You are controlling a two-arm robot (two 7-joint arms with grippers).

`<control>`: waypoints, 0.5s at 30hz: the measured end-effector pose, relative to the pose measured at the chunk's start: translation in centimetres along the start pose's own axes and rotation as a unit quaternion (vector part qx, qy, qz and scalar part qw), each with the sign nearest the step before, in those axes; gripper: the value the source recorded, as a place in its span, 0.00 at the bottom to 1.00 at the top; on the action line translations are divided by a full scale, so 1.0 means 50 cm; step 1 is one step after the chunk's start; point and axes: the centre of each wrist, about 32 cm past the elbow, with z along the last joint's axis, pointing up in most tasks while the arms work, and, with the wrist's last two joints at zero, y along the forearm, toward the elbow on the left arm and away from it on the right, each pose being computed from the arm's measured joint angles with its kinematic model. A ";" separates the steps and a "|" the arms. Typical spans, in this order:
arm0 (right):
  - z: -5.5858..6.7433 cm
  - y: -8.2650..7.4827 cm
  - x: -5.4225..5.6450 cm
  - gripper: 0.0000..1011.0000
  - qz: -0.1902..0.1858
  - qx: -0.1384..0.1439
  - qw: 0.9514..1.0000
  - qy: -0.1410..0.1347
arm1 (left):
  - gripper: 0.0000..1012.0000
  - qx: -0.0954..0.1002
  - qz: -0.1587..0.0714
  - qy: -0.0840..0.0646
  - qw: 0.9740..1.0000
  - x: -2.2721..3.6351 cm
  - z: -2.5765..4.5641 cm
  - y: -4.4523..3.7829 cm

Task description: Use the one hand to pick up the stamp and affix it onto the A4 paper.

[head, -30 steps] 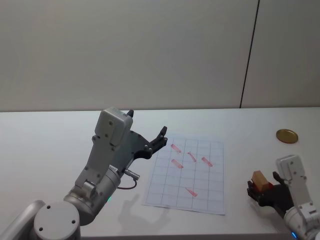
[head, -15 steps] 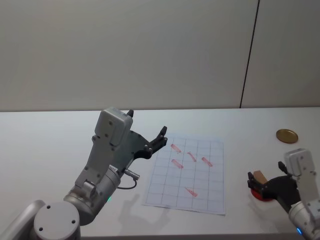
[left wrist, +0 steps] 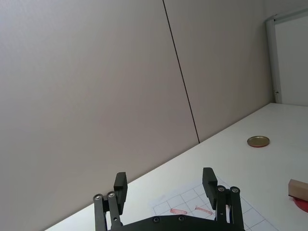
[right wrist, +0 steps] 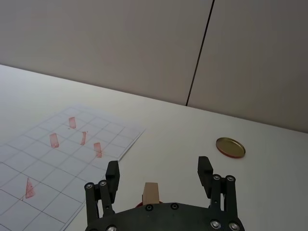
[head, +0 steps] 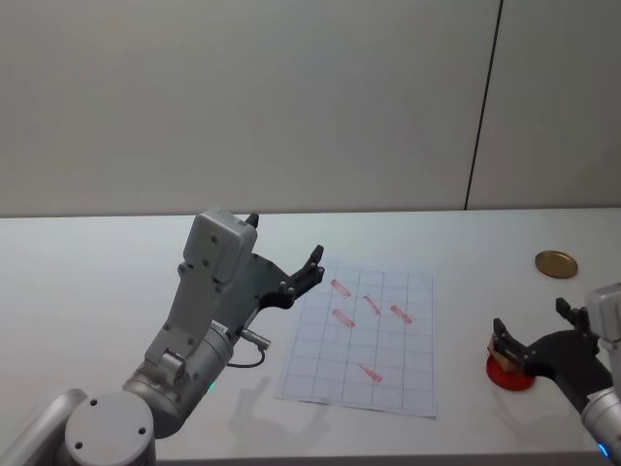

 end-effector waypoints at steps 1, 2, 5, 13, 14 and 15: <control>0.001 -0.002 0.001 0.99 0.000 0.002 1.000 0.001 | 0.98 0.000 0.000 0.000 1.000 0.000 0.000 0.000; 0.002 -0.004 0.001 0.99 0.000 0.003 1.000 0.001 | 0.98 0.000 0.000 0.000 1.000 0.000 0.000 0.000; 0.006 -0.009 0.002 0.99 0.000 0.008 1.000 0.002 | 0.98 0.000 0.000 0.000 1.000 0.000 0.000 0.000; 0.012 -0.019 0.004 0.99 0.001 0.017 1.000 0.004 | 0.98 0.000 0.000 0.000 1.000 0.000 0.000 0.000; 0.013 -0.020 0.004 0.99 0.001 0.017 1.000 0.004 | 0.98 0.000 0.000 0.000 1.000 0.000 0.000 0.000; 0.013 -0.020 0.004 0.99 0.001 0.018 1.000 0.005 | 0.98 0.000 0.000 0.000 1.000 0.000 0.000 0.000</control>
